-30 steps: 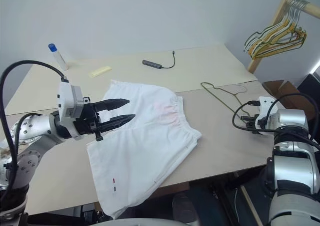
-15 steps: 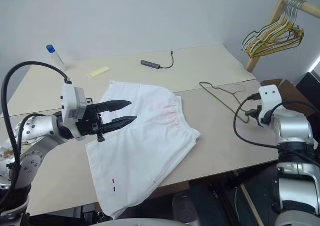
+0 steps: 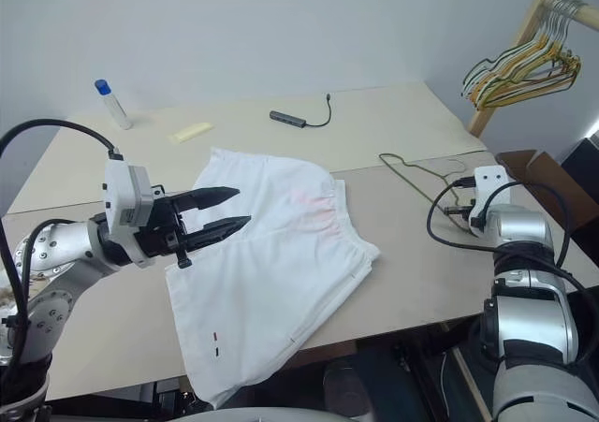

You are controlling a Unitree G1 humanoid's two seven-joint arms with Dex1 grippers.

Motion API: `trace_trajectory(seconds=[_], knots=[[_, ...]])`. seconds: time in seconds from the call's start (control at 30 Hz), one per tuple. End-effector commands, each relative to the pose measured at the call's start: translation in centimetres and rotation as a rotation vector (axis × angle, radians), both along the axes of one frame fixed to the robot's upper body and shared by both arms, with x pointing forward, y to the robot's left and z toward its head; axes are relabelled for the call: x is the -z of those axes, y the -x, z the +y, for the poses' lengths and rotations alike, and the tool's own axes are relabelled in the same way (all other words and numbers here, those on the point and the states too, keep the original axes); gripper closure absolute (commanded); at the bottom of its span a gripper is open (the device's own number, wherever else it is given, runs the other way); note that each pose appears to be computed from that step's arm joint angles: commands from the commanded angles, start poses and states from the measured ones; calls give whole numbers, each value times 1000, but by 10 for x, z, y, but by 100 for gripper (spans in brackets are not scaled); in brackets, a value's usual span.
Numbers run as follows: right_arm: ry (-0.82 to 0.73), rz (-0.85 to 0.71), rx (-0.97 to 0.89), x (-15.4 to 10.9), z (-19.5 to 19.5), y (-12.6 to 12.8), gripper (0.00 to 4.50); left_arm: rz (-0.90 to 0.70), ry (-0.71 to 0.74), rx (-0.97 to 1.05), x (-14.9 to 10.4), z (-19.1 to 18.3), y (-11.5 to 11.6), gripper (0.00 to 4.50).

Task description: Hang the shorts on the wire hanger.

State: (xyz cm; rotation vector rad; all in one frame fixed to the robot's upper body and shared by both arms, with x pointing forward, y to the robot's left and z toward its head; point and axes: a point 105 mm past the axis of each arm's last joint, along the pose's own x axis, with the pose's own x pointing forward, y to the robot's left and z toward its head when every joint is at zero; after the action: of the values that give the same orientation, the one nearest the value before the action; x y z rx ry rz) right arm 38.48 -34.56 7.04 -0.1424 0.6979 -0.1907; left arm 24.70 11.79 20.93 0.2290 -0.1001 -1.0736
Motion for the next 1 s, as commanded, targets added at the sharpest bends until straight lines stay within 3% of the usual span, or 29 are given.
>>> trace_trajectory(seconds=[0.03,0.17,0.5,0.6,0.77,0.87,0.93,1.0], knots=[[-29,-4,-14,-7,4,-4,448,-45,2,4,-9,-3,3,219],[-39,97,-36,6,6,3,448,-45,0,3,-8,-3,3,219],[-124,238,-139,8,16,17,448,-53,2,3,-7,-6,5,219],[-159,336,-241,7,25,39,448,-54,0,0,-7,-6,6,219],[-157,489,-489,1,52,106,448,-53,1,-2,-6,-6,6,219],[-58,438,-553,-5,53,117,448,-45,8,14,-6,-8,5,219],[-5,356,-493,-10,43,108,448,-44,10,29,-6,-10,4,219],[3,288,-440,-17,37,101,406,-46,11,40,-6,-12,3,219]])
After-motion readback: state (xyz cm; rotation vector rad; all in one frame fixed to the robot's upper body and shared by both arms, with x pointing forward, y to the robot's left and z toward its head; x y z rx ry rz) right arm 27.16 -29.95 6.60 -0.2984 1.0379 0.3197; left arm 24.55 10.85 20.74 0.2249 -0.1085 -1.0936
